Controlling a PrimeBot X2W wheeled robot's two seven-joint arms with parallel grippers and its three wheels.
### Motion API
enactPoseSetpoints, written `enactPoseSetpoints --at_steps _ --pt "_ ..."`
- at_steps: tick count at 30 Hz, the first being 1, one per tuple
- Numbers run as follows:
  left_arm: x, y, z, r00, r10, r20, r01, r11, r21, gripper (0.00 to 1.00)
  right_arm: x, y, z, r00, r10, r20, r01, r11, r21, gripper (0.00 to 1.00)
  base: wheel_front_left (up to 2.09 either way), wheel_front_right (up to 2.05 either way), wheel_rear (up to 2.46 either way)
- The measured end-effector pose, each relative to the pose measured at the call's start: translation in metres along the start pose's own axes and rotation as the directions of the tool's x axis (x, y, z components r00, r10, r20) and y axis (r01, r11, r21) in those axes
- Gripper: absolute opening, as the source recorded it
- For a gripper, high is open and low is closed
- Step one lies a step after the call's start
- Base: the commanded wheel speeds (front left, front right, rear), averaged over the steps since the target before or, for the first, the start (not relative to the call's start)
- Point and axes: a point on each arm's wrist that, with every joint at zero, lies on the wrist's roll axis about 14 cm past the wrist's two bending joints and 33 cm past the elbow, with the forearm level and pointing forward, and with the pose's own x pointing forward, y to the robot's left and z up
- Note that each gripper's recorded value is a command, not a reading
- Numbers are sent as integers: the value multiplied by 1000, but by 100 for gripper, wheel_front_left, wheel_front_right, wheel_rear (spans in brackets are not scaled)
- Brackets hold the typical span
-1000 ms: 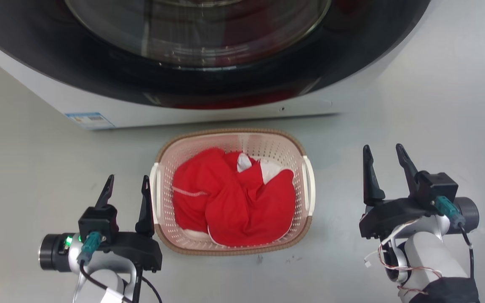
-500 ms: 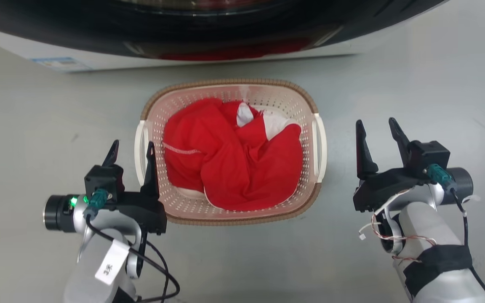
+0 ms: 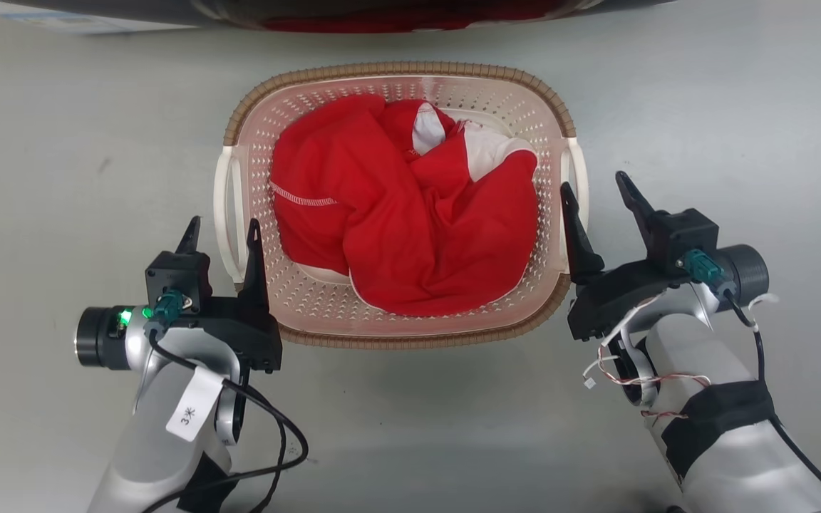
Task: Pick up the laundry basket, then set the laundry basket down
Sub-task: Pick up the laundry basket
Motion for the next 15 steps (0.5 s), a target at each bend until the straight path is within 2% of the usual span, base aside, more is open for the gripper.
enactPoseSetpoints --at_steps 15 --pt "28 1 -16 998 0 -55 1 1000 14 100 22 8 -30 997 24 -72 -23 1000 10 100 0 0 0"
